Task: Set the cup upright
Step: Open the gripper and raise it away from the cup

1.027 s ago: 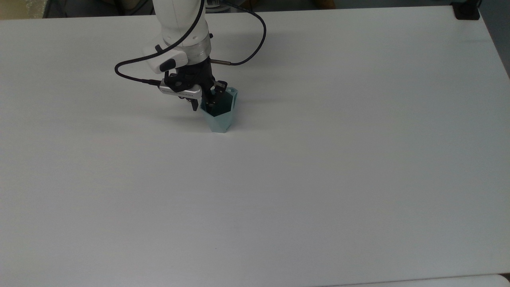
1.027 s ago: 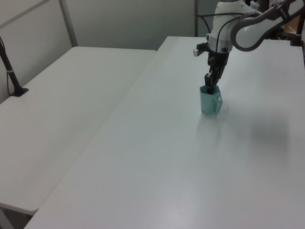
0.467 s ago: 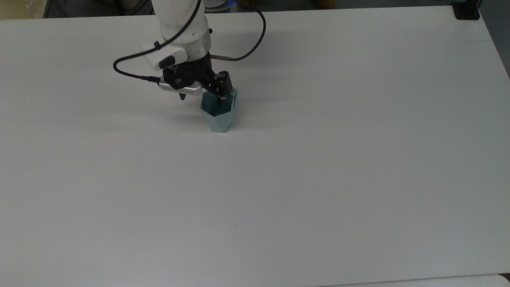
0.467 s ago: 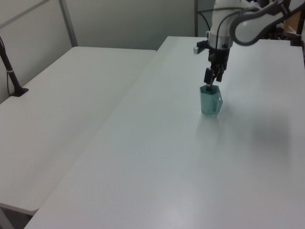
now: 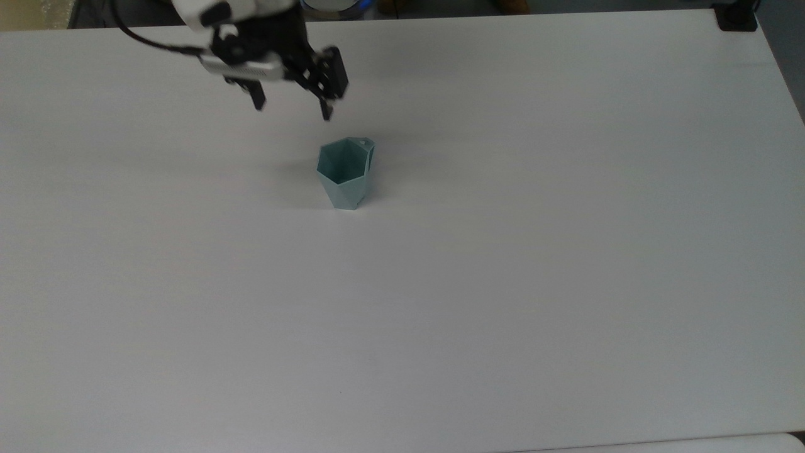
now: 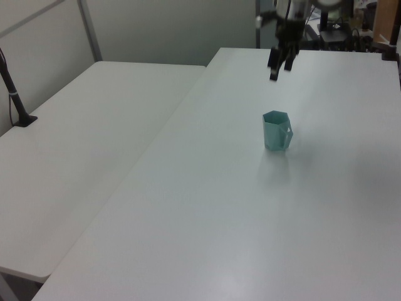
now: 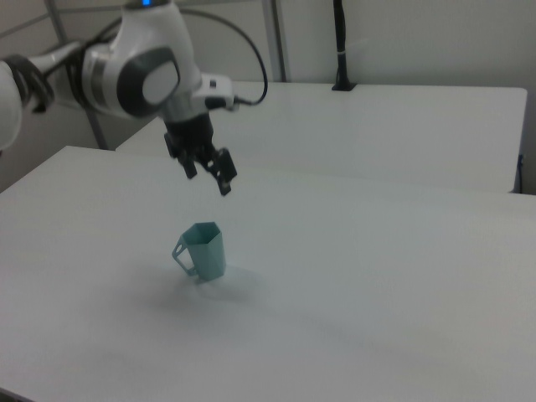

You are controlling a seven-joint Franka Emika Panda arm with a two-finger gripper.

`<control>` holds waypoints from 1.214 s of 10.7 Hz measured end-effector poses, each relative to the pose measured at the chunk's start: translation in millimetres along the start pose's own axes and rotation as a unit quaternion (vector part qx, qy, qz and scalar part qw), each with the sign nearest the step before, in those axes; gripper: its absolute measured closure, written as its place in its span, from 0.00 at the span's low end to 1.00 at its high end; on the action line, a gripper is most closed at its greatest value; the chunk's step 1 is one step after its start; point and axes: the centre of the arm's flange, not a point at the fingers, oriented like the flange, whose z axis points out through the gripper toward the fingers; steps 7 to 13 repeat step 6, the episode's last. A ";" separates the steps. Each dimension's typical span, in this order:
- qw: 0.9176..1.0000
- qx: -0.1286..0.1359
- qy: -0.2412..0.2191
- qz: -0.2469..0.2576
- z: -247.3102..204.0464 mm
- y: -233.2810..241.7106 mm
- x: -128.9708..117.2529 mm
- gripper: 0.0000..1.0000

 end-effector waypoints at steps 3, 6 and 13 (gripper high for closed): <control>0.997 -0.001 -0.029 -0.076 -88.2 28.3 -5.4 0.00; 0.995 -0.021 -0.051 -0.088 -112.8 58.8 -12.8 0.00; 0.995 -0.021 -0.051 -0.088 -112.8 58.8 -12.8 0.00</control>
